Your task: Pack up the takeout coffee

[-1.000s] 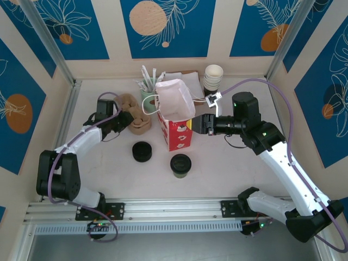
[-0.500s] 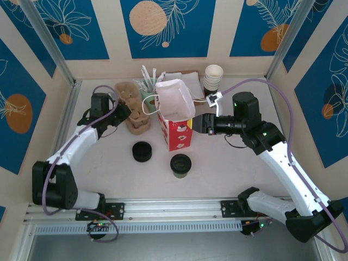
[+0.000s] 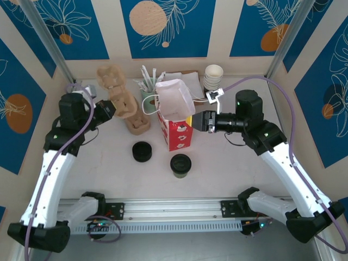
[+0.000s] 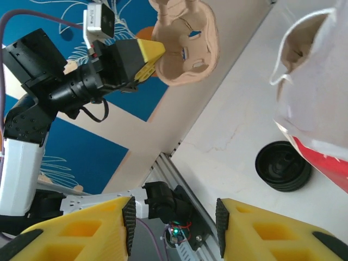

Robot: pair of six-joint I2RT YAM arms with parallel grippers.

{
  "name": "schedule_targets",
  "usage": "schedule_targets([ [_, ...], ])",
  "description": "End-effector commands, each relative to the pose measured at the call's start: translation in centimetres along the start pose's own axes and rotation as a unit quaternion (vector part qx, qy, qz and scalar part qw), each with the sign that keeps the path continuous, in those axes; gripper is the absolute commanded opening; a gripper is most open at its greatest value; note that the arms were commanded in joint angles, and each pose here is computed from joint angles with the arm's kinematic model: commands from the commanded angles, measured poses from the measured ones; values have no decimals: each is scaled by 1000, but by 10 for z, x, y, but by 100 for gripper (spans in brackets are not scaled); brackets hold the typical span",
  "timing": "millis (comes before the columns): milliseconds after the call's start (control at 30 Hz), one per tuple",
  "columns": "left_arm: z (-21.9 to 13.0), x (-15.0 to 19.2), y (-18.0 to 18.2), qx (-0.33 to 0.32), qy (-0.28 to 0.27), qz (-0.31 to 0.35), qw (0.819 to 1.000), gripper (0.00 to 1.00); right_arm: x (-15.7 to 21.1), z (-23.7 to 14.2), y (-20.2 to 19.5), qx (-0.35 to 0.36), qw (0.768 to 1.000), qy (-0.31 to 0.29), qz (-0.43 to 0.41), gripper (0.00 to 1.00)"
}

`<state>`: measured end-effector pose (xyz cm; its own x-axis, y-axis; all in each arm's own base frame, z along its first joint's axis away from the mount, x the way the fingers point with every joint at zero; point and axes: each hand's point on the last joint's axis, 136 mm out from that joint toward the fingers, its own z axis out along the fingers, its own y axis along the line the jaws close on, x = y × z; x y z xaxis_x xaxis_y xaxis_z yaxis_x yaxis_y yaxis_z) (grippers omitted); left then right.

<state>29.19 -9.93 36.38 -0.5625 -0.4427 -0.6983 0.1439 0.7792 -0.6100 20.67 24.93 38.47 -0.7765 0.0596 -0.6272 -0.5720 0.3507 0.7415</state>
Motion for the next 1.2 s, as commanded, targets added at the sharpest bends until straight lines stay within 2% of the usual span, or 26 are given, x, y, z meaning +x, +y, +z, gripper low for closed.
schedule_targets([
  [0,-21,6,-41,96,34,26,994,10,-13,0,26,-40,998,-7,-39,47],
  [133,-41,2,-82,196,31,30,980,10,-21,2,39,-64,996,-10,-54,49],
  [367,-69,-1,-128,298,29,52,953,11,-31,0,63,-90,992,-20,-84,56],
  [733,-73,13,-171,361,55,88,927,11,-34,2,83,-100,989,-12,-108,56],
  [1000,-63,24,-187,375,74,102,919,12,-30,-3,92,-105,986,-8,-126,45],
  [1167,-60,30,-196,381,84,113,914,12,-29,-4,93,-105,986,-7,-126,42],
])
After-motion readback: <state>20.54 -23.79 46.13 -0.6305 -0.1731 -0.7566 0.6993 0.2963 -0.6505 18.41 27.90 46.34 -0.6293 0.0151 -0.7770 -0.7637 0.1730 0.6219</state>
